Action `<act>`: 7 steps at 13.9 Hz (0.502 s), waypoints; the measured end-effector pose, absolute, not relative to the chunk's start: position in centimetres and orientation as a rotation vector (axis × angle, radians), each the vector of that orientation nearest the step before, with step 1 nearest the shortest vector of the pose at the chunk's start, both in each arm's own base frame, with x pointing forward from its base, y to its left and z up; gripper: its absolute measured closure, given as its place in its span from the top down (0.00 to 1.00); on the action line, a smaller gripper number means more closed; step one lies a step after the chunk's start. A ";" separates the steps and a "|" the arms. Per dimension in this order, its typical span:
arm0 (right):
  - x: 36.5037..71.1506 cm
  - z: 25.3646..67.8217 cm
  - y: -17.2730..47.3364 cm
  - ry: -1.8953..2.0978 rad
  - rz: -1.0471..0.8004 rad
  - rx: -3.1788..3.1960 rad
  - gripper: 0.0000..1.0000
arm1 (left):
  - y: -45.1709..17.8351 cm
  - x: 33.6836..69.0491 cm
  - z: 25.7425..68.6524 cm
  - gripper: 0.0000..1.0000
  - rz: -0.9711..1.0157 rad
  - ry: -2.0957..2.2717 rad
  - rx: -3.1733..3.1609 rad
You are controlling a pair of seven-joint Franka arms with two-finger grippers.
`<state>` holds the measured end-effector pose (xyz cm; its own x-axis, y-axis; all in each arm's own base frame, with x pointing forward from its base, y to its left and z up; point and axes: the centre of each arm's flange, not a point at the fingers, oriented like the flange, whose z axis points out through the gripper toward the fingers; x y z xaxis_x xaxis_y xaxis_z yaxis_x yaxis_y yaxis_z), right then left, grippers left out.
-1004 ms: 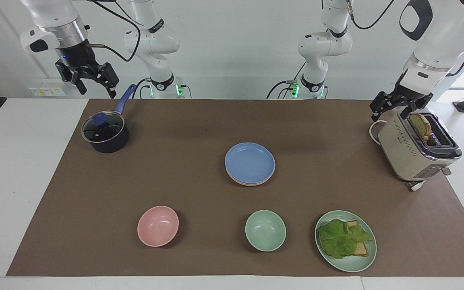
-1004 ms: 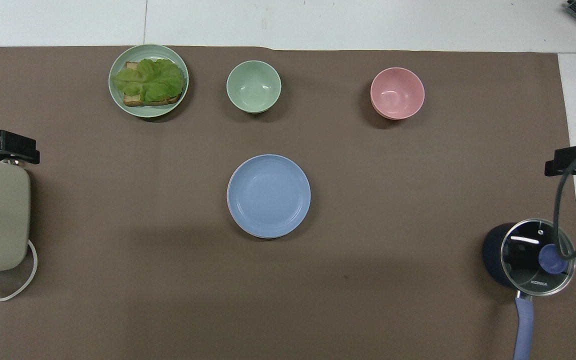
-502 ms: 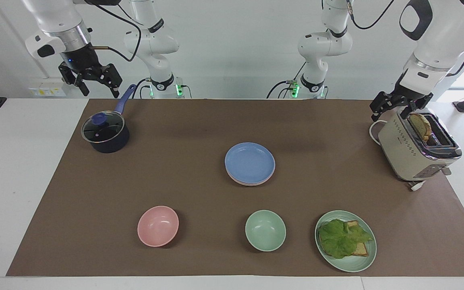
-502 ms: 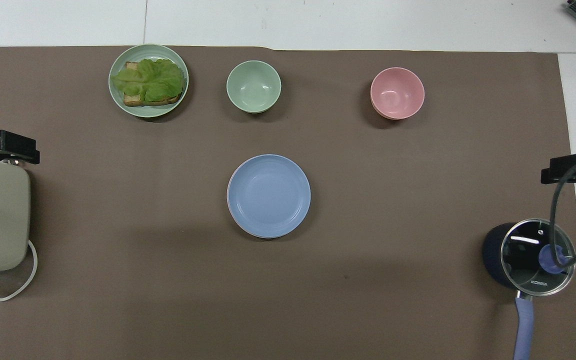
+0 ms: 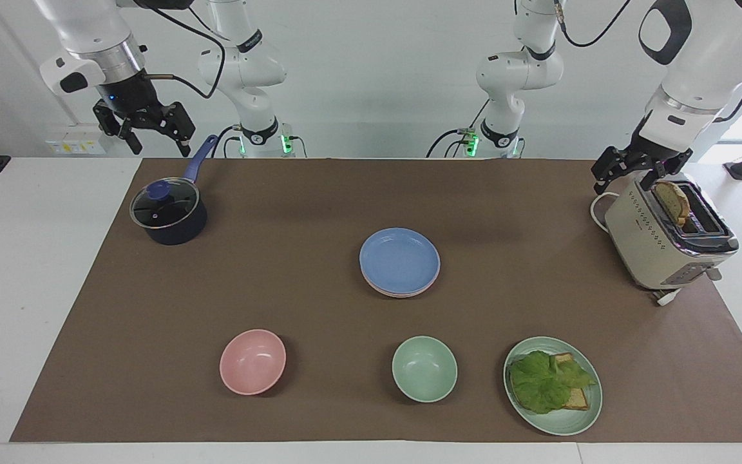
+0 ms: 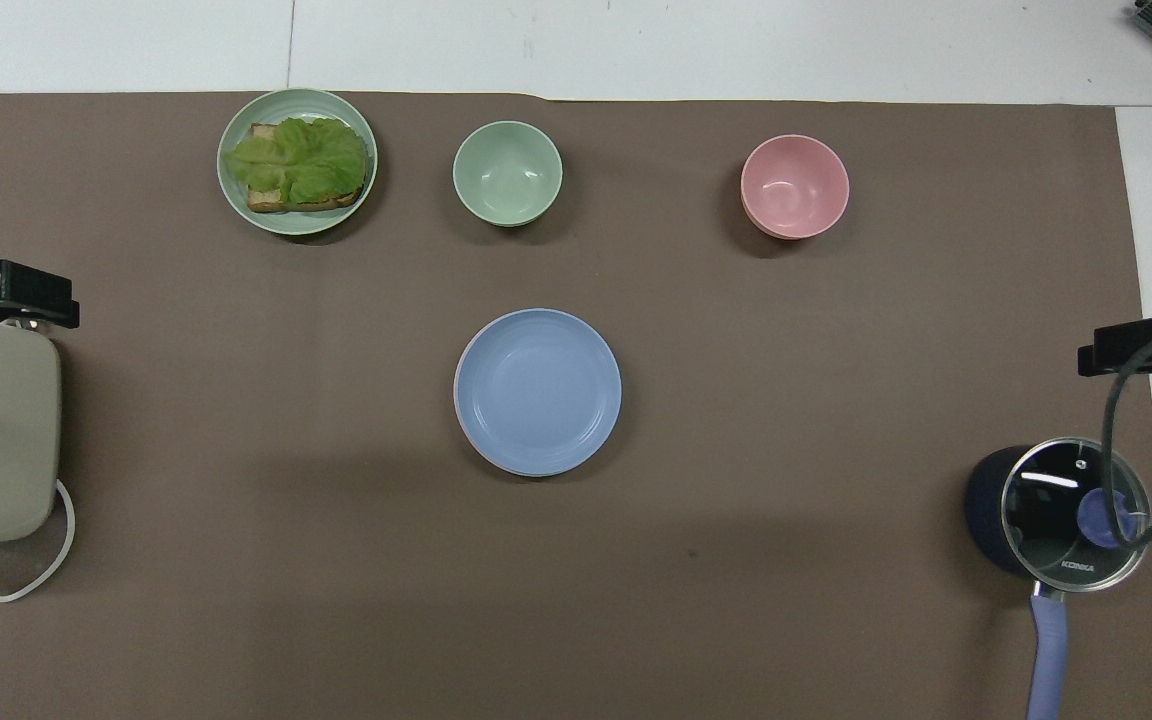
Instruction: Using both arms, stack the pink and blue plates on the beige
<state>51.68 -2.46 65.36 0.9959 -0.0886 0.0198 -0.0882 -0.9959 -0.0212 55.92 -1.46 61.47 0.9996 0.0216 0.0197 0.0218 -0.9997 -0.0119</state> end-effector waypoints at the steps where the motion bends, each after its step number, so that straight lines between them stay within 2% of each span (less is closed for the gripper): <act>1: 51.7 65.3 -2.5 0.125 -0.032 -3.119 1.00 | -1.5 55.9 61.5 1.00 -0.031 -0.034 -3.129; 7: 51.7 65.3 -2.6 0.077 -0.032 -3.133 1.00 | -1.5 55.9 61.5 1.00 -0.030 -0.034 -3.129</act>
<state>51.67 -2.60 65.33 0.9986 -0.0493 0.0202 -0.0492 -0.9988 -0.0083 55.92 -1.46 61.47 0.9996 0.0216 0.0195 0.0218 -0.9997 -0.0119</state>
